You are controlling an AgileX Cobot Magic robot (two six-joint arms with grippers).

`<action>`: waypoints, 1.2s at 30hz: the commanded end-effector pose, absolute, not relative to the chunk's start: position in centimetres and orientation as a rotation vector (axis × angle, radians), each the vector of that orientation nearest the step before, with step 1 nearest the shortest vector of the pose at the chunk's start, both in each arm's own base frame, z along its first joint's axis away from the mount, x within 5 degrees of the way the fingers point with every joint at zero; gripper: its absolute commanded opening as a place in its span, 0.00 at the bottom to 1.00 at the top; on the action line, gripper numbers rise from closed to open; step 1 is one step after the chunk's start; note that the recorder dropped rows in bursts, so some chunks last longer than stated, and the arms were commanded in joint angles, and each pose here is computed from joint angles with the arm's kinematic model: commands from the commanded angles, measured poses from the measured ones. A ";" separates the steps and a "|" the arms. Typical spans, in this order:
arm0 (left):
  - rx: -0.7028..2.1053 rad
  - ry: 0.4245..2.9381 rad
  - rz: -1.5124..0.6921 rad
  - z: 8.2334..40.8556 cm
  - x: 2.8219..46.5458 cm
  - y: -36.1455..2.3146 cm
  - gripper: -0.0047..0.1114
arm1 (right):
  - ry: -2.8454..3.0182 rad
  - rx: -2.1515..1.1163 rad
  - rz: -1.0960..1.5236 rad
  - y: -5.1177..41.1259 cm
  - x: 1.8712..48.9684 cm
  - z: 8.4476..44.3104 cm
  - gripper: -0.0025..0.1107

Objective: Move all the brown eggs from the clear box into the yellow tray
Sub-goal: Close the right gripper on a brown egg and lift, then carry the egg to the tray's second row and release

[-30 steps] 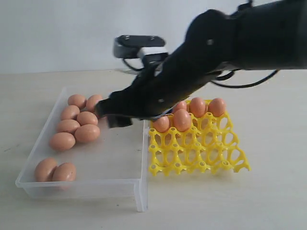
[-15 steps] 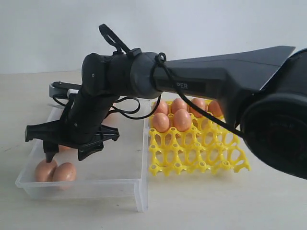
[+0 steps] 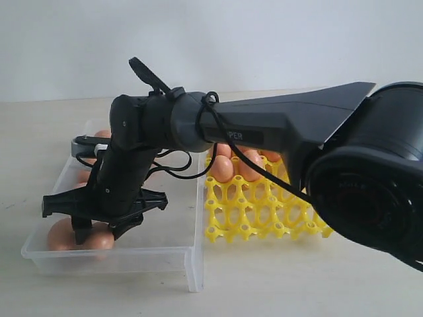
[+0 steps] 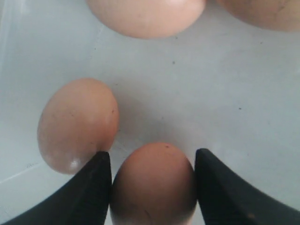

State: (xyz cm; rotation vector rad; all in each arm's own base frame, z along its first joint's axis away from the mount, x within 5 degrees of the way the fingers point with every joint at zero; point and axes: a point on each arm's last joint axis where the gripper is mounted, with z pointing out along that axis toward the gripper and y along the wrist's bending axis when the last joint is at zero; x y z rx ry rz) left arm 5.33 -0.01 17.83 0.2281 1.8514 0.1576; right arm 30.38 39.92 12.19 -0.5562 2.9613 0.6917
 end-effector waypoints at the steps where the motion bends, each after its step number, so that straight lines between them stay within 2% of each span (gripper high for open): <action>1: 0.223 1.834 0.154 18.1 5.3 0.0 0.04 | 2.953 -0.637 0.671 40.1 30.1 12.0 0.18; 3: 0.223 1.834 0.154 18.1 5.3 0.0 0.04 | 2.941 -0.654 0.662 40.0 30.1 12.3 0.03; 11: 0.223 1.834 0.154 18.1 5.3 0.0 0.04 | 2.461 -0.800 0.495 37.8 31.4 18.3 0.02; 16: 0.223 1.834 0.154 18.1 5.3 0.0 0.04 | 2.180 -0.685 0.554 33.0 30.9 21.1 0.02; 26: 0.223 1.834 0.154 18.1 5.3 0.0 0.04 | 2.033 -0.486 0.474 20.5 29.7 19.5 0.02; 31: 0.223 1.834 0.154 18.1 5.3 0.0 0.04 | 2.036 -0.368 0.415 16.2 30.1 18.2 0.02; 36: 0.223 1.834 0.154 18.1 5.3 0.0 0.04 | 2.059 -0.311 0.356 13.8 31.0 17.2 0.02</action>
